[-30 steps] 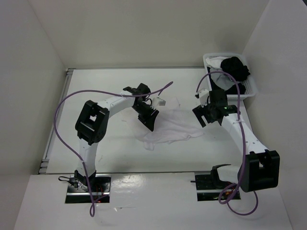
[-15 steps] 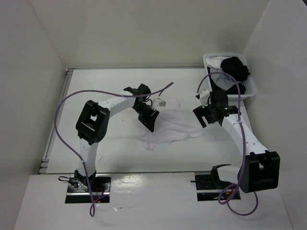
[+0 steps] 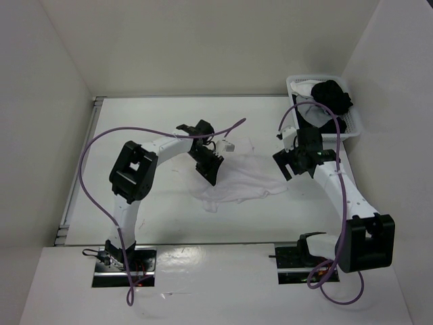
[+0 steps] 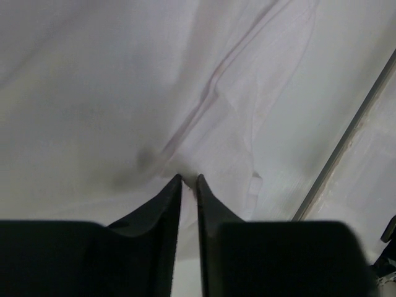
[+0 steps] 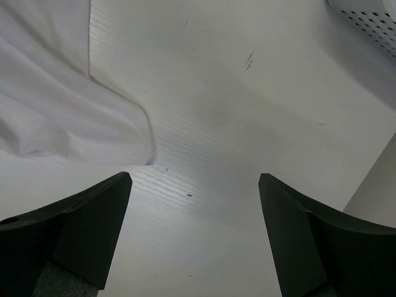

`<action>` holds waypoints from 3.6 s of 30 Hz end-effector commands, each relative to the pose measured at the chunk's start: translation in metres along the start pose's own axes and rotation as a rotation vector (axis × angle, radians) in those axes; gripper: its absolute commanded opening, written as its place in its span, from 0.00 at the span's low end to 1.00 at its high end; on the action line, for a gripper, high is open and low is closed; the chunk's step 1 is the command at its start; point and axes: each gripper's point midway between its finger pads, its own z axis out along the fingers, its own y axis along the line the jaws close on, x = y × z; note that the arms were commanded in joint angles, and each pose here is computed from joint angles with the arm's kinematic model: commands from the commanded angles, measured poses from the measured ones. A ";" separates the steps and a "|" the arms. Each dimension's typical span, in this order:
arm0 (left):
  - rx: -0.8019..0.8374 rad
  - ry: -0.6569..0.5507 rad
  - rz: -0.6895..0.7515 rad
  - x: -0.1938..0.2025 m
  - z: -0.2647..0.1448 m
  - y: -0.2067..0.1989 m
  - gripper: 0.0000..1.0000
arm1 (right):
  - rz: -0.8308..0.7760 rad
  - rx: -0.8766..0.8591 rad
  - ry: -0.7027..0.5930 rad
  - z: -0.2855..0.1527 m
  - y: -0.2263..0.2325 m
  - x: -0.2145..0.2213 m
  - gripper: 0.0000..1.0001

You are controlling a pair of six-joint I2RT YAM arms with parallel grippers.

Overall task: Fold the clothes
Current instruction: Fold the tank top

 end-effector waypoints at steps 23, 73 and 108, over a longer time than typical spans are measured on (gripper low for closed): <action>-0.210 -0.185 0.102 0.011 -0.101 -0.019 0.00 | -0.176 -0.186 0.123 0.026 0.021 0.024 0.57; -0.244 -0.154 0.102 0.035 -0.106 -0.019 0.00 | -0.400 -0.517 0.236 0.040 0.099 0.057 0.53; -0.293 -0.206 0.118 0.034 -0.127 -0.022 0.00 | -0.403 -0.460 0.188 0.038 0.091 0.030 0.00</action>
